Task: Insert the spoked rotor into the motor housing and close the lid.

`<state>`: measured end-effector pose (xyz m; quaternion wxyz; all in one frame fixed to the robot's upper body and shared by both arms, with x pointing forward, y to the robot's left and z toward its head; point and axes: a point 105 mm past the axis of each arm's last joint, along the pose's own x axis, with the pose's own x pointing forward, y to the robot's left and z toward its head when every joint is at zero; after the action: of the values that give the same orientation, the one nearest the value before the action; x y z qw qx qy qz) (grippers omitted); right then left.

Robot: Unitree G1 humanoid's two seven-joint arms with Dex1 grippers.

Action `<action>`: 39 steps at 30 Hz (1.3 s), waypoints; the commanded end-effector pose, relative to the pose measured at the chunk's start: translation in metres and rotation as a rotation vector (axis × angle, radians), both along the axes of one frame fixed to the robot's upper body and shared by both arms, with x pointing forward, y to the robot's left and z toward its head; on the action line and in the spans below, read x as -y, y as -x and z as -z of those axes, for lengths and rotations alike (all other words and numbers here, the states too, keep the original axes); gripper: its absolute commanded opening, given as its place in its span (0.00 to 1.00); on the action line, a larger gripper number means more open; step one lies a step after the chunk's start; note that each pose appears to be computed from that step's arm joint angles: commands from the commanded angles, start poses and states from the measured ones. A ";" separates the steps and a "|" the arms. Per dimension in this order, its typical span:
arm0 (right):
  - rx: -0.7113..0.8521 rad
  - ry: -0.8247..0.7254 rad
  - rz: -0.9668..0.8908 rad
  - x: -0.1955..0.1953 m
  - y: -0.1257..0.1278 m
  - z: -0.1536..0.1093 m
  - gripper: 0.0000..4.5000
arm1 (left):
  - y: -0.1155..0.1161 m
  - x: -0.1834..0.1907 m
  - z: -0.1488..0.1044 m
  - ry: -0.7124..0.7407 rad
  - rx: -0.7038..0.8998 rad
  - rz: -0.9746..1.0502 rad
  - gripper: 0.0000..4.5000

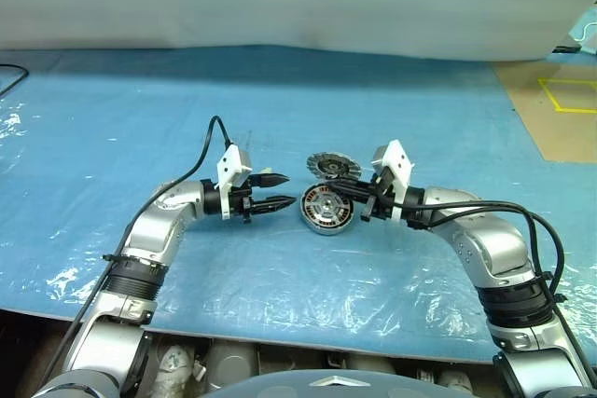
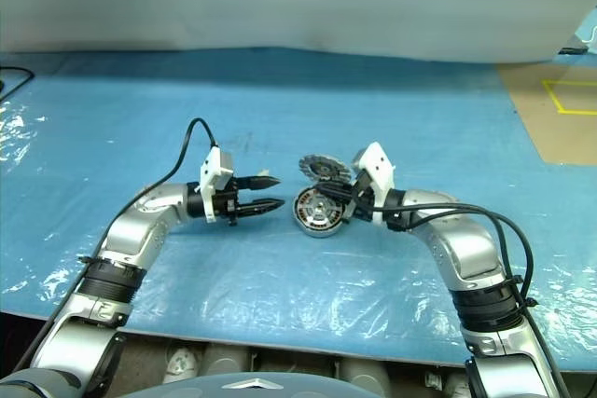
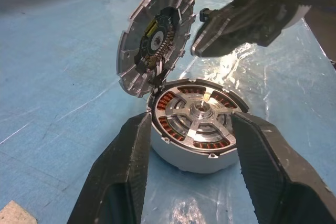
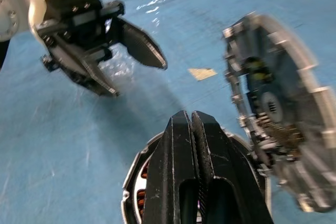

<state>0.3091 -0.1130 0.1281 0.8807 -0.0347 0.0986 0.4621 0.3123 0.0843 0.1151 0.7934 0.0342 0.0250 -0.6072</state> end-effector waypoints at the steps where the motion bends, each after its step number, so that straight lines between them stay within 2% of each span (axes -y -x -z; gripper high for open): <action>1: 0.016 0.032 0.094 0.026 -0.006 -0.001 0.00 | 0.003 0.001 -0.013 0.024 0.048 0.020 0.56; 7: -0.015 0.218 0.169 0.075 -0.003 0.028 0.00 | 0.005 0.000 -0.009 0.002 0.054 0.029 0.56; 10: 0.002 0.233 0.219 0.089 -0.009 0.026 0.00 | 0.005 -0.001 -0.006 -0.009 0.054 0.026 0.56; 13: 0.038 0.198 0.269 0.096 -0.019 0.014 0.00 | 0.004 -0.003 -0.004 -0.008 0.053 0.013 0.56; 16: 0.069 0.159 0.197 0.082 -0.015 -0.001 0.00 | 0.003 -0.004 -0.004 -0.004 0.054 0.014 0.43; 18: 0.078 0.163 0.186 0.079 -0.015 -0.003 0.00 | 0.002 -0.004 -0.004 -0.004 0.053 0.016 0.28; 21: 0.097 0.226 0.274 0.091 -0.031 0.005 0.00 | 0.000 -0.005 -0.003 -0.019 0.064 0.001 0.04; 22: 0.102 0.236 0.293 0.093 -0.036 0.006 0.00 | -0.002 -0.005 -0.002 -0.026 0.065 -0.007 0.02; 27: 0.135 0.198 0.254 0.076 -0.042 -0.004 0.00 | 0.001 -0.006 -0.003 -0.015 0.053 0.024 0.02; 32: 0.153 0.159 0.200 0.060 -0.041 -0.014 0.00 | -0.006 -0.011 -0.004 -0.027 0.088 -0.036 0.02; 39: 0.186 0.097 -0.036 0.009 -0.010 -0.037 0.00 | -0.013 -0.024 -0.010 -0.032 0.095 -0.072 0.02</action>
<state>0.3295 -0.1370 0.1486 0.8894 -0.1226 0.0654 0.4356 0.3218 0.1022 0.1133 0.8107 0.0666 0.0179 -0.5813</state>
